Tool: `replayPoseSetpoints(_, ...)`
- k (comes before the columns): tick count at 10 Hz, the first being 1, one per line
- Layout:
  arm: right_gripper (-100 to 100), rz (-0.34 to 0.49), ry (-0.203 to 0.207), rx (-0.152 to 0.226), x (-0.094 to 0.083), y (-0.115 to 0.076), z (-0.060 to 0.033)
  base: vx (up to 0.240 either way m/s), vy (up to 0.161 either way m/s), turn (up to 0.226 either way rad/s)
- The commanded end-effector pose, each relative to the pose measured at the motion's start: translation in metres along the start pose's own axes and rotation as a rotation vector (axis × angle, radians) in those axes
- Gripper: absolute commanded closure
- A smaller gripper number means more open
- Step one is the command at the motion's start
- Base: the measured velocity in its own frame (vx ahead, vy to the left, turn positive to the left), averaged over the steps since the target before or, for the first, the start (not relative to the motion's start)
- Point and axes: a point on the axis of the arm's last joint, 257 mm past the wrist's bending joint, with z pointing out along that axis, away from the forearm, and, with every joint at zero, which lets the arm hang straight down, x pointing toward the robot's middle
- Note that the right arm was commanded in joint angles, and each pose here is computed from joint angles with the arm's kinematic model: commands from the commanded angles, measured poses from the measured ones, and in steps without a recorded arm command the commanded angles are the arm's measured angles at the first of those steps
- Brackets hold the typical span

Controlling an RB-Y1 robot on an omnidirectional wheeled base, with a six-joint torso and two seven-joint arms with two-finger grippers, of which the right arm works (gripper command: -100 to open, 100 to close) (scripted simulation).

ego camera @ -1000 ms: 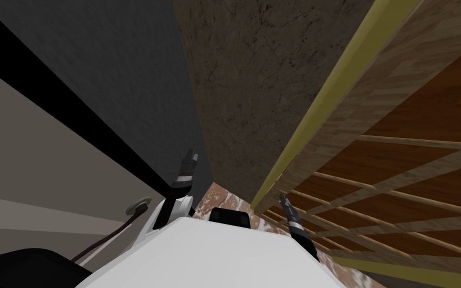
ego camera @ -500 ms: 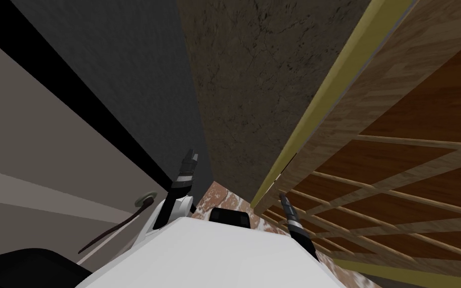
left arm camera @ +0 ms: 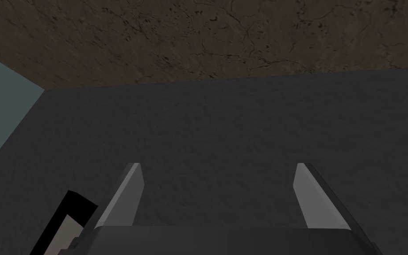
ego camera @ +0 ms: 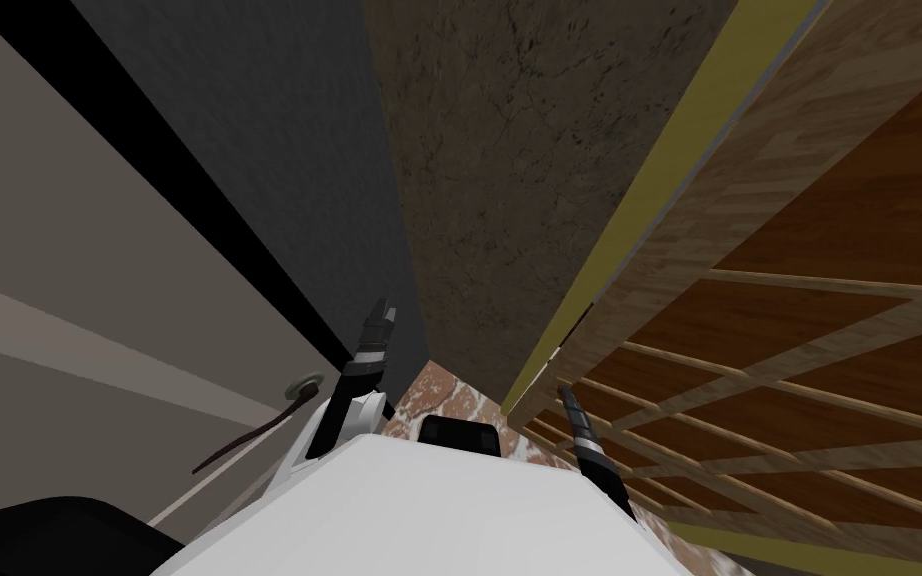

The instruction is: Pull the door open

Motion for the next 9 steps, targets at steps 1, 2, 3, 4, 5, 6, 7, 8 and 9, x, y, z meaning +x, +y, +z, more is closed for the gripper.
replayPoseSetpoints(1, 100, 0.038, 0.002, 0.008, 0.0027, -0.0018, -0.0012, -0.030, -0.015, 0.027)
replayPoseSetpoints(2, 100, 0.080, -0.002, 0.010, 0.0027, -0.0017, 0.0000, -0.032, -0.013, 0.040)
replayPoseSetpoints(3, 100, 0.110, -0.006, 0.012, 0.0027, -0.0017, 0.0013, -0.043, -0.018, 0.070)
replayPoseSetpoints(4, 100, 0.127, -0.006, 0.012, 0.0027, -0.0017, 0.0013, -0.032, -0.013, 0.029)
replayPoseSetpoints(5, 100, 0.167, -0.010, 0.014, 0.0028, -0.0016, 0.0026, -0.034, -0.011, 0.040)
replayPoseSetpoints(6, 100, 0.173, -0.010, 0.014, 0.0028, -0.0016, 0.0026, -0.026, -0.010, 0.024)
replayPoseSetpoints(7, 100, 0.218, -0.015, 0.016, 0.0028, -0.0015, 0.0039, -0.030, -0.011, 0.040)
replayPoseSetpoints(8, 100, 0.249, -0.019, 0.017, 0.0029, -0.0015, 0.0052, -0.046, -0.015, 0.072)
replayPoseSetpoints(9, 100, 0.264, -0.019, 0.017, 0.0029, -0.0015, 0.0052, -0.034, -0.015, 0.029)
